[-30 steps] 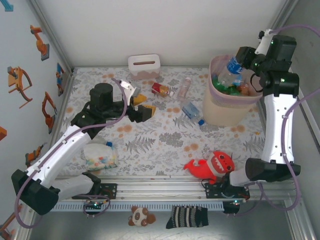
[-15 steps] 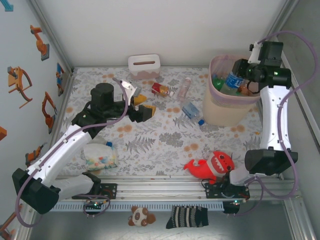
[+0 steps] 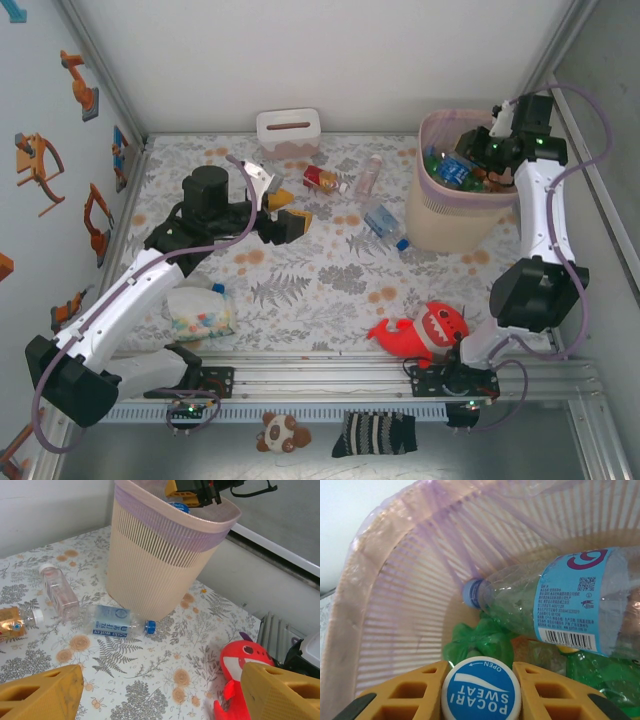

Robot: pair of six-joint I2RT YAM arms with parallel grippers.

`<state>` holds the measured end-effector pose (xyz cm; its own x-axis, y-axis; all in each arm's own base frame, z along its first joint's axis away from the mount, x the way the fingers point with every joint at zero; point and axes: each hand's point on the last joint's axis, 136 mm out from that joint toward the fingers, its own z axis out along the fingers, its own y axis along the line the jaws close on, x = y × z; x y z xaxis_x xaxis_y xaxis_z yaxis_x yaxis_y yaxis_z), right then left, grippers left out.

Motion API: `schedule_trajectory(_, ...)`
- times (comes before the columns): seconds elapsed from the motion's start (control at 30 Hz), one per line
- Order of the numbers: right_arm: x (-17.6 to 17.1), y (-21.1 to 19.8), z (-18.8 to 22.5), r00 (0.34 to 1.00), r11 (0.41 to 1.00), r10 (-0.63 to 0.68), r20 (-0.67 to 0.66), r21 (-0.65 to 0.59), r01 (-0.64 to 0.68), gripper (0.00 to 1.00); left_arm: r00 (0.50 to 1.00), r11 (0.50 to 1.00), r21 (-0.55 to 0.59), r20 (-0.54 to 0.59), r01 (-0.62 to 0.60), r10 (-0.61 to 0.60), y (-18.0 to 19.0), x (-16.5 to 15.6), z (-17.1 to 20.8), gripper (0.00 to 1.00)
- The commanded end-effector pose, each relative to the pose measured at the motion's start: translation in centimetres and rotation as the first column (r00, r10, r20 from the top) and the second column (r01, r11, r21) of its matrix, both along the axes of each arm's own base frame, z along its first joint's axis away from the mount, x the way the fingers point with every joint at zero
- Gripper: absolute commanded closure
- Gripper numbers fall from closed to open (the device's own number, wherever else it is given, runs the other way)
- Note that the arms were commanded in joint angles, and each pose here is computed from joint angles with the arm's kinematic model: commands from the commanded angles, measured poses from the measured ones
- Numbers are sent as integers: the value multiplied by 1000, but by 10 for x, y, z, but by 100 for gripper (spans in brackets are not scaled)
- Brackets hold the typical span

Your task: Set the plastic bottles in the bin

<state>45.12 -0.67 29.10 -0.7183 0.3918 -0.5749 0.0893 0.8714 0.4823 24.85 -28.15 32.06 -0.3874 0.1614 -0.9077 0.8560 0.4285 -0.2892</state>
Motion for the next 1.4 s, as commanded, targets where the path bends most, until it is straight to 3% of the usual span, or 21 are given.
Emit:
schedule_trajectory(0.0,-14,-15,-41,990,998,-37,-134,-58,29,79,1000,1000,0,-6,8,-8,1,-6,-4,18)
schedule_trajectory(0.2,-31,-35,-41,983,980,-124,-134,-172,100,72,1000,1000,2,-6,5,-5,2,-7,-5,18)
schedule_trajectory(0.43,-50,-52,-11,978,947,-196,-70,-273,171,43,1000,1000,-1,-5,6,-6,1,-5,-6,18)
schedule_trajectory(0.53,-57,-56,6,976,935,-213,-36,-299,193,35,1000,1000,-3,-7,5,-5,0,-5,-6,18)
schedule_trajectory(0.93,-82,-24,56,992,972,-107,64,-203,118,45,1000,1000,2,-26,-2,2,-2,-1,-12,18)
schedule_trajectory(1.17,-96,26,78,989,992,52,138,-125,-34,47,999,1000,19,-48,-22,22,-3,6,-20,18)
schedule_trajectory(1.37,-104,84,84,962,967,216,166,-170,-188,47,997,998,31,-53,-55,57,-2,12,-24,18)
